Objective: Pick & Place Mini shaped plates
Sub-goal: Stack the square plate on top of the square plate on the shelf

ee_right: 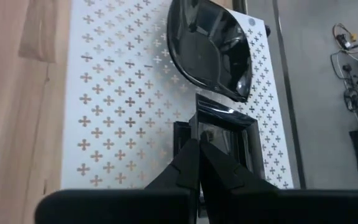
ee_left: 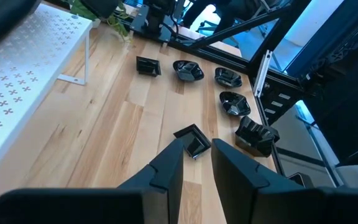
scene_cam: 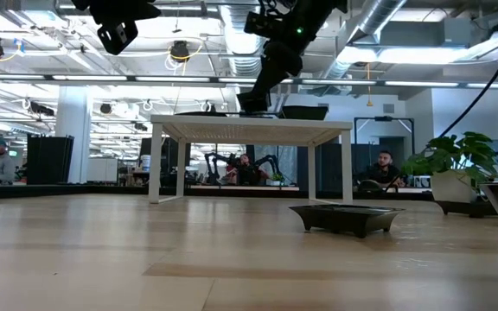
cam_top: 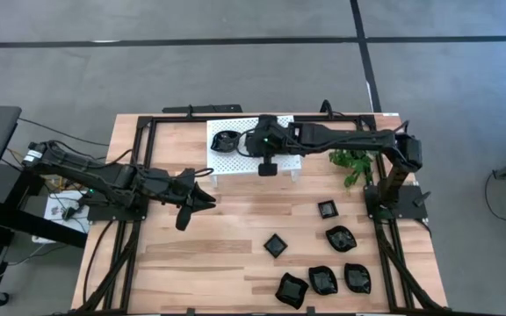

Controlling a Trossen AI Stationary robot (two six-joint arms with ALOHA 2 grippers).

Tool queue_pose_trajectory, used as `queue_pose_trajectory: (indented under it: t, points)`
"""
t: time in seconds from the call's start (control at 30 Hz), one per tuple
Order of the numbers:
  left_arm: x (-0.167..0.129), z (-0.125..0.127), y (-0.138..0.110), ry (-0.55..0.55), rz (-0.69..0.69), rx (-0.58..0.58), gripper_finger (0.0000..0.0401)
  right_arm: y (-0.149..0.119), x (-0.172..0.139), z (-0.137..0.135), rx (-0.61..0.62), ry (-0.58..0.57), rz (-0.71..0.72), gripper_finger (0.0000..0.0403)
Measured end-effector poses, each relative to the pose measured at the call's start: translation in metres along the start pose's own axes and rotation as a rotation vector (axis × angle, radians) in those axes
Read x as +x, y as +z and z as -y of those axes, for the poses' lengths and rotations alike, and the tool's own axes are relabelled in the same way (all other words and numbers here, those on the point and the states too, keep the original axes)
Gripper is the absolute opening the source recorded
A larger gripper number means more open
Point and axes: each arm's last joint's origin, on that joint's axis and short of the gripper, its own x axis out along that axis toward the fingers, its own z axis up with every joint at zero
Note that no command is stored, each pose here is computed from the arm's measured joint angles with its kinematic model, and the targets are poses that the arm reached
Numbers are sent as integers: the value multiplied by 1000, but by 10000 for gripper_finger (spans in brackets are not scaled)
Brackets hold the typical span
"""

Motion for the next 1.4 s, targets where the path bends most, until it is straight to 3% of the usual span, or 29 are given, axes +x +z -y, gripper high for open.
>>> queue_pose_trajectory:
  t: [0.6,0.97,1.4]
  points:
    - [0,0,1,-3,7,-5,85,-9,28,0,-37,53,-49,3]
    - [0,1,1,-6,13,-6,85,-9,28,-1,-32,56,-57,49]
    - [0,1,2,-7,17,-6,85,24,-16,-24,-83,16,-87,73]
